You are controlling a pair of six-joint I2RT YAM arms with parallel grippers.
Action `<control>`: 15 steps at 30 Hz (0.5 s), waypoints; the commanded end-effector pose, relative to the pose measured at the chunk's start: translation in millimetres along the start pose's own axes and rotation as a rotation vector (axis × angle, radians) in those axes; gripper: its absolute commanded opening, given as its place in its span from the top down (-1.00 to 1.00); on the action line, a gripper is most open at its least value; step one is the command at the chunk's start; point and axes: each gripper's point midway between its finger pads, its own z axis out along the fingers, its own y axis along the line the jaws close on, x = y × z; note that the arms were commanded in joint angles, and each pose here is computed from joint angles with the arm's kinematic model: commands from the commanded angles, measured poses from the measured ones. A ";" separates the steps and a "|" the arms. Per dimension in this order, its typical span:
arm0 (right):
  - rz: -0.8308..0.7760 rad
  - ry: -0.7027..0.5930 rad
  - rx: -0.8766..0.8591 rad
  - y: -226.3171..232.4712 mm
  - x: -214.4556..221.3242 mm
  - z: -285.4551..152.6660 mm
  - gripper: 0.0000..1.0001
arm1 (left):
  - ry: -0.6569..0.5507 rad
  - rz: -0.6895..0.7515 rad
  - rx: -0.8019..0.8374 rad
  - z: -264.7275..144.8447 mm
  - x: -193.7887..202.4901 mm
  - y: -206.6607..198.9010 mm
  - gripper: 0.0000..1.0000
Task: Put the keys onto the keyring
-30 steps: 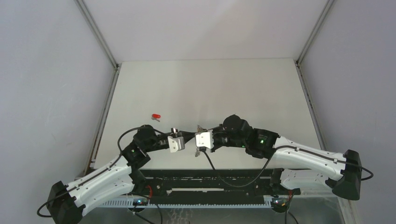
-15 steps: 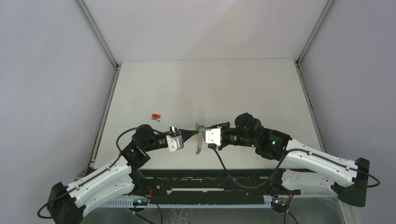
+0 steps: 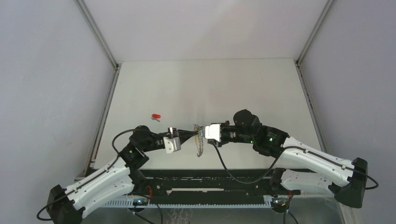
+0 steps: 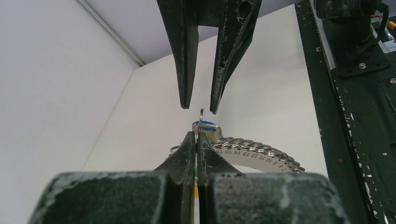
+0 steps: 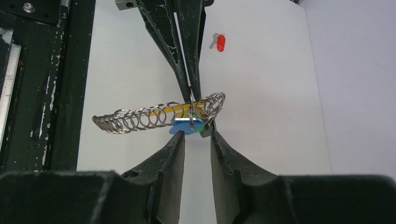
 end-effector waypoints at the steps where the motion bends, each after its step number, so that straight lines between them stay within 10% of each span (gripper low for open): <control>1: 0.011 -0.054 -0.010 -0.2 -12.3 1.5 0.48 | -0.065 0.030 -0.008 1.1 -15.9 5.1 1.00; 15: 0.006 -0.071 -0.018 0.2 -15.5 4.2 0.79 | -0.068 0.026 0.004 3.9 -15.9 4.6 0.99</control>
